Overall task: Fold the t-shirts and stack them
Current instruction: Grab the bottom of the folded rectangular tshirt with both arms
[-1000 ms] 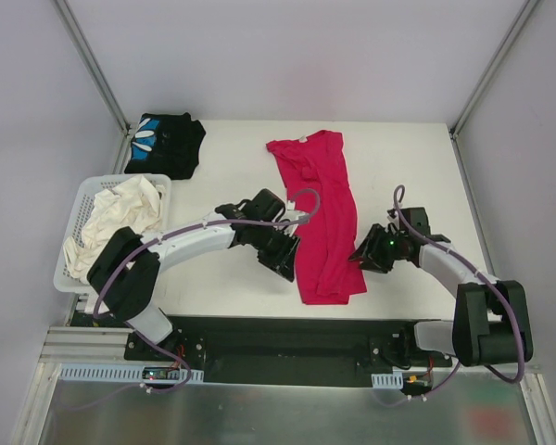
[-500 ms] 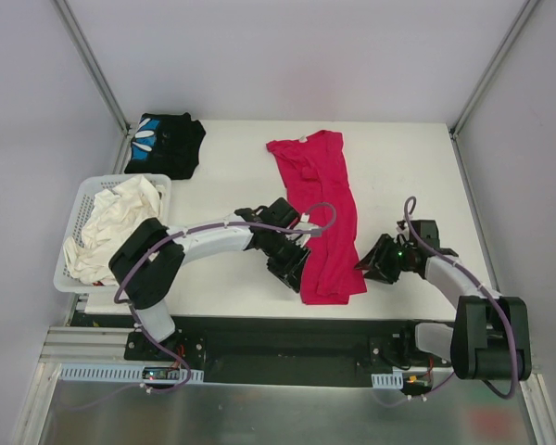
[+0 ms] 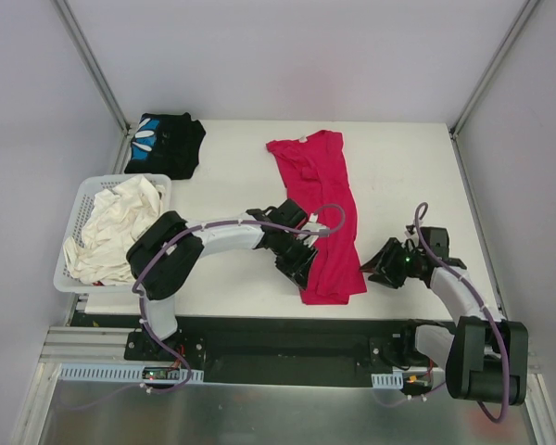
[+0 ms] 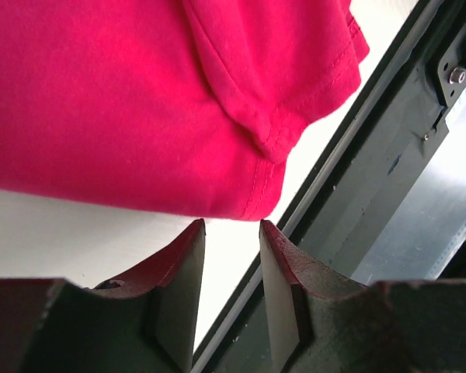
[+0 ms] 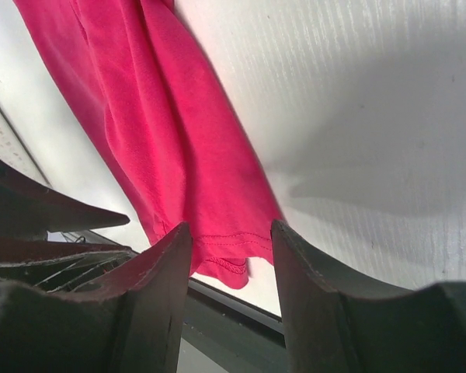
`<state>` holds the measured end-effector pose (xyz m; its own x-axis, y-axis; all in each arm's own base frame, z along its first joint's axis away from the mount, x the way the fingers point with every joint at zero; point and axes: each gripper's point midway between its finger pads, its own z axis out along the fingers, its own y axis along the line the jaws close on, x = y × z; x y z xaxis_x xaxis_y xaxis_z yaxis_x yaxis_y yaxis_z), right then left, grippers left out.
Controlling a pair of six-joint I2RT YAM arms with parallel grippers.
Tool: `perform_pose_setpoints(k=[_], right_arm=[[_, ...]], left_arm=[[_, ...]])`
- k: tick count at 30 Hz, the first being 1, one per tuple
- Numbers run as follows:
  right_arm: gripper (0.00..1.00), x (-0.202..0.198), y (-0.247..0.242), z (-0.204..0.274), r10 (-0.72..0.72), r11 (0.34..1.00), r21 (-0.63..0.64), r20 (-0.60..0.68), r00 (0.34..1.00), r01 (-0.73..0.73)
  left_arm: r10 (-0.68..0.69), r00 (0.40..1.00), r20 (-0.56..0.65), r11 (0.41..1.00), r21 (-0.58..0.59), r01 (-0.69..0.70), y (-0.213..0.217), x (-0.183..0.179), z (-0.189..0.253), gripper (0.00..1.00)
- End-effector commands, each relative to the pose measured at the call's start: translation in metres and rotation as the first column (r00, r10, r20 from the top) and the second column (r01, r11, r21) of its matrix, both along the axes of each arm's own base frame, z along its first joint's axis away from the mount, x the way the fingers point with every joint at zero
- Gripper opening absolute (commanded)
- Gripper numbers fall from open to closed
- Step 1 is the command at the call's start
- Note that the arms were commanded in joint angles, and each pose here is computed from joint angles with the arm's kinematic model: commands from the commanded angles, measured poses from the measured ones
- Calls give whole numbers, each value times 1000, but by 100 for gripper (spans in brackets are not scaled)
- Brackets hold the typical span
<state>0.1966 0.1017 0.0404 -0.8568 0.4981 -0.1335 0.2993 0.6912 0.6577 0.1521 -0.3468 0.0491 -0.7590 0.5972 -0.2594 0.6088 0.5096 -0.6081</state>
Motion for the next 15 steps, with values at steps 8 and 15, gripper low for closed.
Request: perform_pose_setpoints(k=[8,15], right_arm=[[48,-5,0,0,25,1000,18,-15,1000,-25],[49,-1,1,-3,30,999,34,-24,999,-29]], left_arm=[[-4,998,67,997,-82,9,-20,12,5,33],[45,996,80,997,-59,-41,-11,12,5,33]])
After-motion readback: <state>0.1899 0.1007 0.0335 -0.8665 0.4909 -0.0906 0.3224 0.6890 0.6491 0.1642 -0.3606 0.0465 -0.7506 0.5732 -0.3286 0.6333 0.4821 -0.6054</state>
